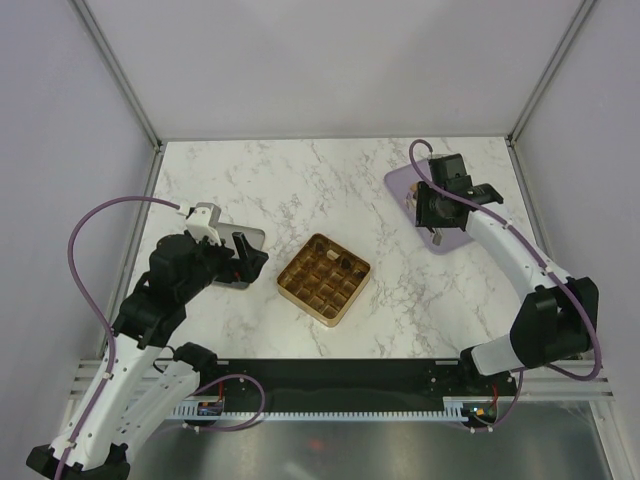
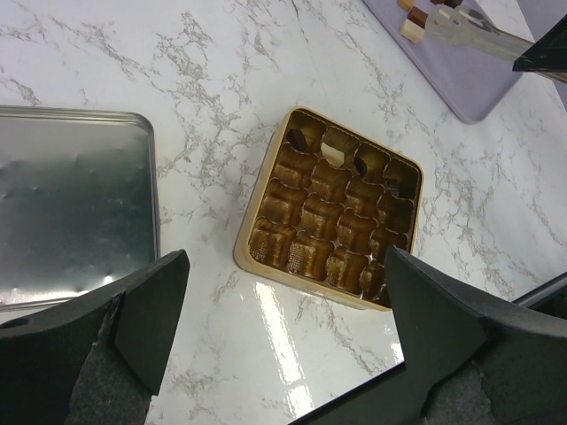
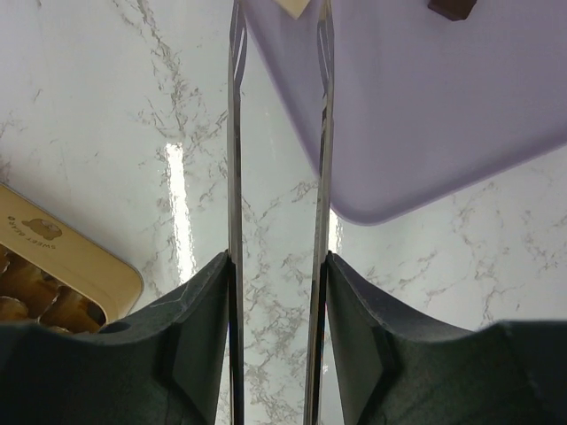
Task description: Pack the chocolate
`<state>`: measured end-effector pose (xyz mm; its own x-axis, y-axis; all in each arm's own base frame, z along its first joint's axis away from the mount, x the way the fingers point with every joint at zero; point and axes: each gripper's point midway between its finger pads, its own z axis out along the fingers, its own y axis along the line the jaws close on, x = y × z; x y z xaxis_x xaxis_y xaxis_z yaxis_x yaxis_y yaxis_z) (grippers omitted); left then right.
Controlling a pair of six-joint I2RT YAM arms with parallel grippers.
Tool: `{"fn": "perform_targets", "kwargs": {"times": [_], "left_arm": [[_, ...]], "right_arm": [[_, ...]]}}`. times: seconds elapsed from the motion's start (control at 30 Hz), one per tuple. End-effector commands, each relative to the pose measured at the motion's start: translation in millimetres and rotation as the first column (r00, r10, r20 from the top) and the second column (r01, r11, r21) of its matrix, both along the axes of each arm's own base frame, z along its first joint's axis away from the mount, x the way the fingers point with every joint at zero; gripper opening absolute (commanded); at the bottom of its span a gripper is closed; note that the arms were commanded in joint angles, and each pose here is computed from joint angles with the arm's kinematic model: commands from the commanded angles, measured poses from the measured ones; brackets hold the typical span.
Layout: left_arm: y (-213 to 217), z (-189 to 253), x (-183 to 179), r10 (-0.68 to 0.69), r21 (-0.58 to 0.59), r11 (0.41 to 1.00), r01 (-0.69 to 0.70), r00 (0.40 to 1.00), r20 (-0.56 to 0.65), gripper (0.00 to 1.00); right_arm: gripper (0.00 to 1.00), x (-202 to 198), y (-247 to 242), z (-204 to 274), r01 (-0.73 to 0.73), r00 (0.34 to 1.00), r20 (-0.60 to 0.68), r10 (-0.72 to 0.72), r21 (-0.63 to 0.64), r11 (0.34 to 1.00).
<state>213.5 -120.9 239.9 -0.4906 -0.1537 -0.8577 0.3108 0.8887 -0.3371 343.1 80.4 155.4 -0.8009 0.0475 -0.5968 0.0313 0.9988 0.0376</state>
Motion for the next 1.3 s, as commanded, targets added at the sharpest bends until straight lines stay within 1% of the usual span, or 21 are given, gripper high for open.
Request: {"fn": "perform_targets", "kwargs": {"times": [0.0, 0.2, 0.33, 0.5, 0.7, 0.9, 1.07, 1.1, 1.27], "left_arm": [[1.1, -0.9, -0.1, -0.015, 0.030, 0.999, 0.015, 1.000, 0.017, 1.00], [0.9, -1.5, -0.3, -0.016, 0.030, 0.999, 0.016, 1.000, 0.015, 1.00], [0.6, -1.2, 0.2, -0.016, 0.030, 0.999, 0.016, 1.000, 0.017, 1.00], [1.0, -1.9, 0.0, -0.015, 0.031, 0.999, 0.015, 1.000, 0.014, 1.00], [1.5, -0.6, 0.3, -0.012, 0.031, 0.999, 0.012, 1.000, 0.019, 1.00], [1.7, -0.9, 0.2, -0.010, 0.030, 1.000, 0.010, 1.000, 0.018, 1.00], [1.9, -0.6, 0.1, -0.011, 0.031, 0.999, 0.010, 1.000, 0.019, 1.00], [1.8, -1.2, 0.0, -0.010, 0.031, 0.999, 0.010, 1.000, 0.017, 1.00], [1.7, -0.9, 0.2, -0.010, 0.030, 1.000, 0.010, 1.000, 0.018, 1.00]], "right_arm": [[0.53, 18.2, 6.7, 4.0, -0.037, 0.998, 0.045, 0.034, 0.057, 0.998], [0.54, 26.6, -6.9, -14.7, 0.001, 1.000, 0.010, -0.002, 0.036, 0.999], [0.53, 29.2, -4.7, -21.1, -0.007, 1.000, 0.003, 0.007, 0.055, 0.998], [0.53, 31.8, -4.1, -36.1, -0.012, 1.000, -0.024, 0.013, 0.047, 0.999], [0.53, 37.9, -2.0, -43.5, -0.020, 0.999, -0.028, 0.022, 0.048, 0.999], [0.50, 39.2, -0.9, -43.4, -0.024, 0.999, -0.027, 0.025, 0.049, 0.999], [0.43, 37.9, -3.2, -38.6, -0.018, 1.000, -0.018, 0.019, 0.044, 0.999], [0.40, 38.5, -4.2, -35.4, -0.015, 1.000, -0.010, 0.016, 0.043, 0.999], [0.38, 36.0, -6.6, -28.1, -0.009, 1.000, 0.001, 0.009, 0.034, 0.999]]}}
